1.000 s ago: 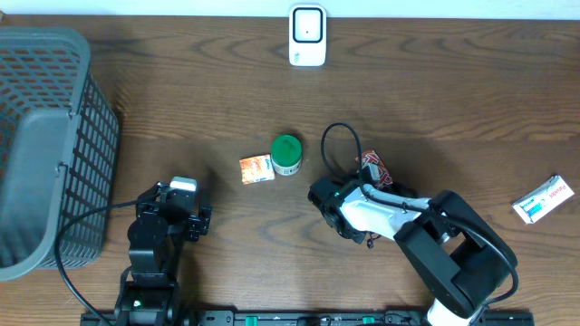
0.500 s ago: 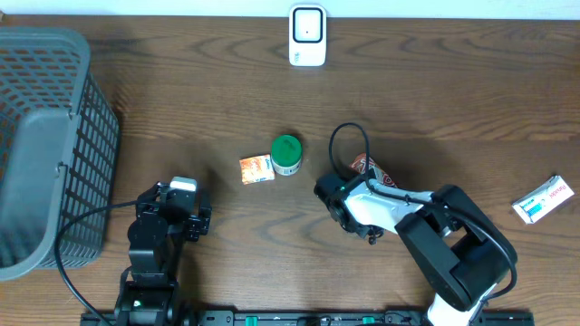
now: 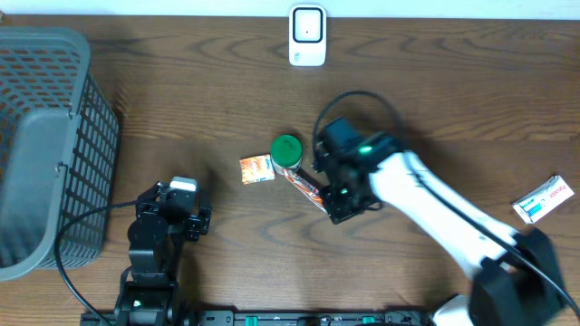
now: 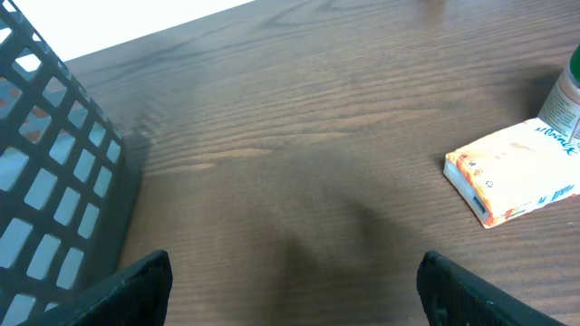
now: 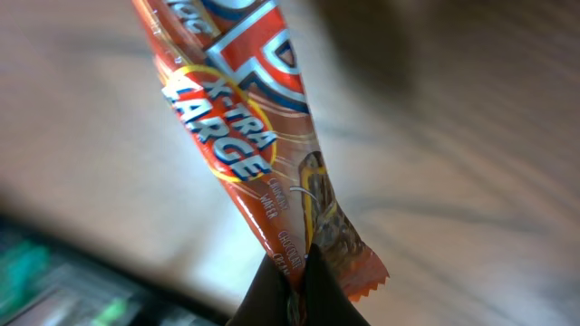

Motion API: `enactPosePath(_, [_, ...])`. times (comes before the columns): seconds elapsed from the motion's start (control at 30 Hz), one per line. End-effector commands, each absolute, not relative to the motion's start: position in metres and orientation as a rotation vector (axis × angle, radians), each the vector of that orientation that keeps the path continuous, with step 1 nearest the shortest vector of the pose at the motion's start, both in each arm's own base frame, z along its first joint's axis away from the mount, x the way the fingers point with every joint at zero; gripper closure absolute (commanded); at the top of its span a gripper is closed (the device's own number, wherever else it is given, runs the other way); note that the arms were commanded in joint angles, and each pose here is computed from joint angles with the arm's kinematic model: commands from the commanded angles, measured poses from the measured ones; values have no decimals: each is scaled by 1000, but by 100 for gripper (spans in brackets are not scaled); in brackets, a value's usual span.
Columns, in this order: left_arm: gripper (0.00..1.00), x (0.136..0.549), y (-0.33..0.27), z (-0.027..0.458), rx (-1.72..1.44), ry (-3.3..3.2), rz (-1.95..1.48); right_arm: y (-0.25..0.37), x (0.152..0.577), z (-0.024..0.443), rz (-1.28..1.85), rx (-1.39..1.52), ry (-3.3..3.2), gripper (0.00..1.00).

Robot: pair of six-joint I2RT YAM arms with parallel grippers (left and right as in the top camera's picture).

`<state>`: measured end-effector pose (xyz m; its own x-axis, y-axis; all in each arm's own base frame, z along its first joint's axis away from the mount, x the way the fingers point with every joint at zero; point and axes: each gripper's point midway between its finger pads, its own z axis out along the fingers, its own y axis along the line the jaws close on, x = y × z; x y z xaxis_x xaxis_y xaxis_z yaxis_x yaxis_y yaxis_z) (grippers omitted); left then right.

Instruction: Scan the item barcode

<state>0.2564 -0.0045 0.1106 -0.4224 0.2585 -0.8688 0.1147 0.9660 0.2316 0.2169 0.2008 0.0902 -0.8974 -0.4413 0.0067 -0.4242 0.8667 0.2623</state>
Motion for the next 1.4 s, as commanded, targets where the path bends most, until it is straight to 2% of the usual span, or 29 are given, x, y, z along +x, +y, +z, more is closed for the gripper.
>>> enactPosePath(0.0, [13, 257, -4, 113, 252, 2002, 165, 224, 207, 123, -910, 717, -2806, 99])
enactPosePath(0.13, [13, 257, -4, 113, 252, 2002, 165, 217, 219, 121, -1147, 628, -2747, 99])
enactPosePath(0.4, [13, 257, -4, 113, 252, 2003, 165, 187, 230, 70, -1251, 296, -2618, 99])
enactPosePath(0.5, [13, 257, -4, 113, 252, 2002, 165, 177, 234, 52, -1212, 222, -2605, 99])
enactPosePath(0.63, [13, 257, -4, 113, 252, 2003, 165, 137, 243, 18, -919, 95, -2713, 99])
enactPosePath(0.73, [13, 257, -4, 113, 252, 2003, 165, 122, 253, 16, -857, 84, -2775, 99])
enactPosePath(0.8, [13, 257, -4, 113, 252, 2003, 165, 115, 259, 16, -832, 76, -2804, 65])
enactPosePath(0.83, [13, 257, -4, 113, 252, 2003, 165, 113, 262, 16, -823, 77, -2817, 59])
enactPosePath(0.9, [13, 257, -4, 113, 252, 2003, 165, 111, 272, 12, -804, 110, -2870, 23])
enactPosePath(0.93, [13, 257, -4, 113, 252, 2003, 165, 111, 276, 11, -801, 135, -2888, 1])
enactPosePath(1.37, [13, 257, -4, 113, 252, 2002, 165, 121, 310, 6, -809, 363, -3048, 1])
